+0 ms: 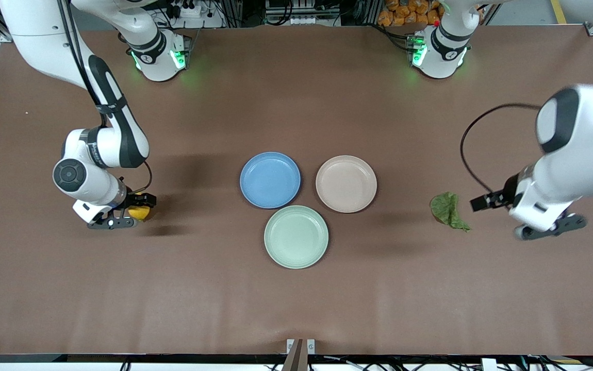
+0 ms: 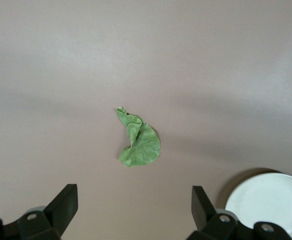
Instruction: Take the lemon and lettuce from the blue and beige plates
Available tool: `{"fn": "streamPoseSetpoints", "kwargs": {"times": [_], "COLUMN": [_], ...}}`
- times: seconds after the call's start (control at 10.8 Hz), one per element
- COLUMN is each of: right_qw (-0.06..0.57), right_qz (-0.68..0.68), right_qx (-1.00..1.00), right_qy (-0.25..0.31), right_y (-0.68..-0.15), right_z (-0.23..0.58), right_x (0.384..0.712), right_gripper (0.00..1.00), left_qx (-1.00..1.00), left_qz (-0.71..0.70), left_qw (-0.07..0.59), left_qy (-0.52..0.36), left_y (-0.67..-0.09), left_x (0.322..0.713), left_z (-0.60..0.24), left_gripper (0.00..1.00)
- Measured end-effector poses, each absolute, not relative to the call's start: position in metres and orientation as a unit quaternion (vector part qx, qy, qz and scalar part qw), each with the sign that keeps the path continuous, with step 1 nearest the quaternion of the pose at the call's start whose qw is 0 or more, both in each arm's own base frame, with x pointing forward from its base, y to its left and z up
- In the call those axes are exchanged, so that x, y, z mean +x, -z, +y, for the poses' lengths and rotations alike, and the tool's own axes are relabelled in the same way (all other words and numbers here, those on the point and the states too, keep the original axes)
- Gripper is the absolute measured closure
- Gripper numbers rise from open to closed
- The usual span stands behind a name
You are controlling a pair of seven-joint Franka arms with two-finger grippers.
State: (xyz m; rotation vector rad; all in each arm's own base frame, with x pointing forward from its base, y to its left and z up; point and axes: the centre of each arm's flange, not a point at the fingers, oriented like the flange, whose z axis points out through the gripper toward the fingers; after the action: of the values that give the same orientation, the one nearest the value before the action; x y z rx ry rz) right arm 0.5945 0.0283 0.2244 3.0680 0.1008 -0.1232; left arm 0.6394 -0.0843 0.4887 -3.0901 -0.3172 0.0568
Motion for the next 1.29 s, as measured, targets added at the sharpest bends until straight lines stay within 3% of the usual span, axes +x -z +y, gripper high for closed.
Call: {"fn": "streamPoseSetpoints", "kwargs": {"times": [0.46,1.29], "right_qw": [0.026,0.006], "right_qz": [0.045,0.037], "right_qx": [0.998,0.998], "right_qy": [0.032,0.043], "right_y": [-0.353,-0.507], "right_z": [0.055,0.042], "right_x": [0.639,0.585], "right_gripper": [0.00,0.00], "left_qx": [-0.996,-0.998], "left_qz": [-0.088,-0.058], "left_qw": [0.023,0.034], "left_qy": [0.006,-0.003], "left_y": [-0.571,-0.609], "left_x": [0.597,0.566], "left_z": [-0.102,-0.101], "left_gripper": [0.00,0.00]}}
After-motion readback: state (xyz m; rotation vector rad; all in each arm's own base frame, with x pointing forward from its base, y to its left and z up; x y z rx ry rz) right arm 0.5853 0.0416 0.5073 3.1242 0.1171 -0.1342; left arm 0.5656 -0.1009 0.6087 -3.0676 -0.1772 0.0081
